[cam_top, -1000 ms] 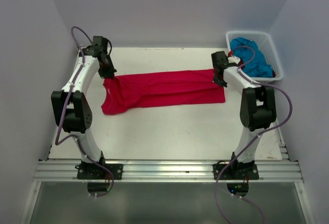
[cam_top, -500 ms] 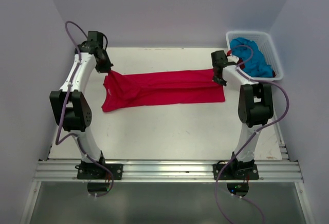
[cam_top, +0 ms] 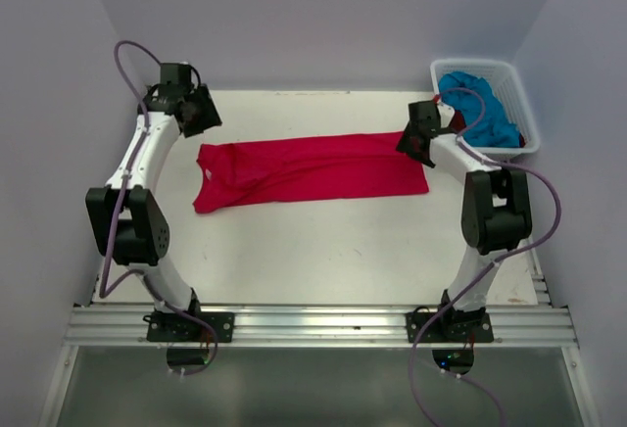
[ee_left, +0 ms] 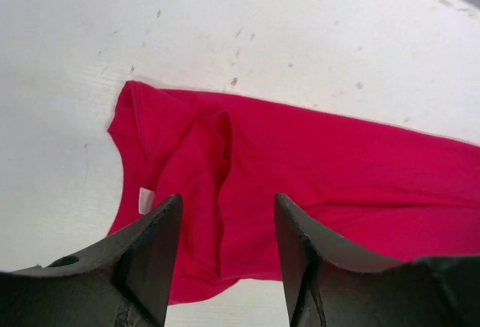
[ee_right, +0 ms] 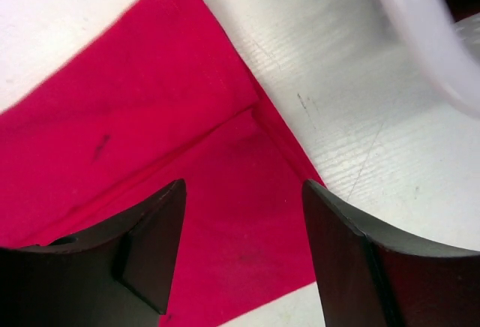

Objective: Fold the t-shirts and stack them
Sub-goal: Fold the other side of the tshirt into a rectangle

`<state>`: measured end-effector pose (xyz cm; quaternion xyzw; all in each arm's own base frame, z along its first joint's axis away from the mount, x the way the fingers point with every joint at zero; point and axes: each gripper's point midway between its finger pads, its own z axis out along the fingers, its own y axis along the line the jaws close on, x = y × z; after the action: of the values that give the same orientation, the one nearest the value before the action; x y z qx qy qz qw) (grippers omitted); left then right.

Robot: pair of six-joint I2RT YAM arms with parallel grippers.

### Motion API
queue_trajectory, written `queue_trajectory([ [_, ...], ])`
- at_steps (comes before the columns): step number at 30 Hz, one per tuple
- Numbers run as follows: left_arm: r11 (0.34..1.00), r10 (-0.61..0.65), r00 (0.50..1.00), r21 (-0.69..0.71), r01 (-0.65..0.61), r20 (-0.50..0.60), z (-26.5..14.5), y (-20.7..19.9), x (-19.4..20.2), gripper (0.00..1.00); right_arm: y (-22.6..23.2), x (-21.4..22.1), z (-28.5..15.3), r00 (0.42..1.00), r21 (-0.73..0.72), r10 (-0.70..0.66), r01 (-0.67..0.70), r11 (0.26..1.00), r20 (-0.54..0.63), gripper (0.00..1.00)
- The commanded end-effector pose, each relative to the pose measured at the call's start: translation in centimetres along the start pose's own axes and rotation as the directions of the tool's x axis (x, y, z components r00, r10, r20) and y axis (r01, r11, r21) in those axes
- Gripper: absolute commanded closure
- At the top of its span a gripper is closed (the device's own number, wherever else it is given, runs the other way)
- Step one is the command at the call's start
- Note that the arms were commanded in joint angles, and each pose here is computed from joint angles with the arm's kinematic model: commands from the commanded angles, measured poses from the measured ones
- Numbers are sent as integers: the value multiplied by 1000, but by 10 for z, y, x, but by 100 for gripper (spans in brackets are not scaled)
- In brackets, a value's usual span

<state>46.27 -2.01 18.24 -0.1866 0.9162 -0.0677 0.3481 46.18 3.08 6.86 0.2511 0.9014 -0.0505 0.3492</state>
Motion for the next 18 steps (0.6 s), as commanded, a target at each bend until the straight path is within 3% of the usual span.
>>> queue_trajectory([
  [1,980,-28,968,200,-23,249,-62,-36,-56,44,17,-64,-54,977,-151,79,-49,987,200,33],
  [4,951,-56,964,308,-28,260,-88,-49,-46,43,14,-63,-67,974,-171,85,-48,984,211,36],
  [6,928,-73,973,372,-14,220,-92,-52,-20,55,15,-65,-78,972,-202,85,-41,979,217,46],
  [7,922,-91,978,388,12,185,-89,-52,-7,90,13,-61,-78,975,-200,82,-39,979,209,71],
  [8,925,-103,988,376,52,117,-76,-44,20,100,12,-57,-77,977,-195,76,-37,980,198,89],
  [9,924,-119,991,373,87,64,-70,-41,37,100,7,-48,-73,984,-171,63,-34,985,167,100],
  [13,918,-190,970,323,231,-152,-30,-18,129,100,-3,-20,-55,998,-98,27,-21,995,61,100],
  [18,940,-232,951,205,274,-206,-15,2,172,100,-8,10,-38,999,-68,-12,10,998,-38,100],
])
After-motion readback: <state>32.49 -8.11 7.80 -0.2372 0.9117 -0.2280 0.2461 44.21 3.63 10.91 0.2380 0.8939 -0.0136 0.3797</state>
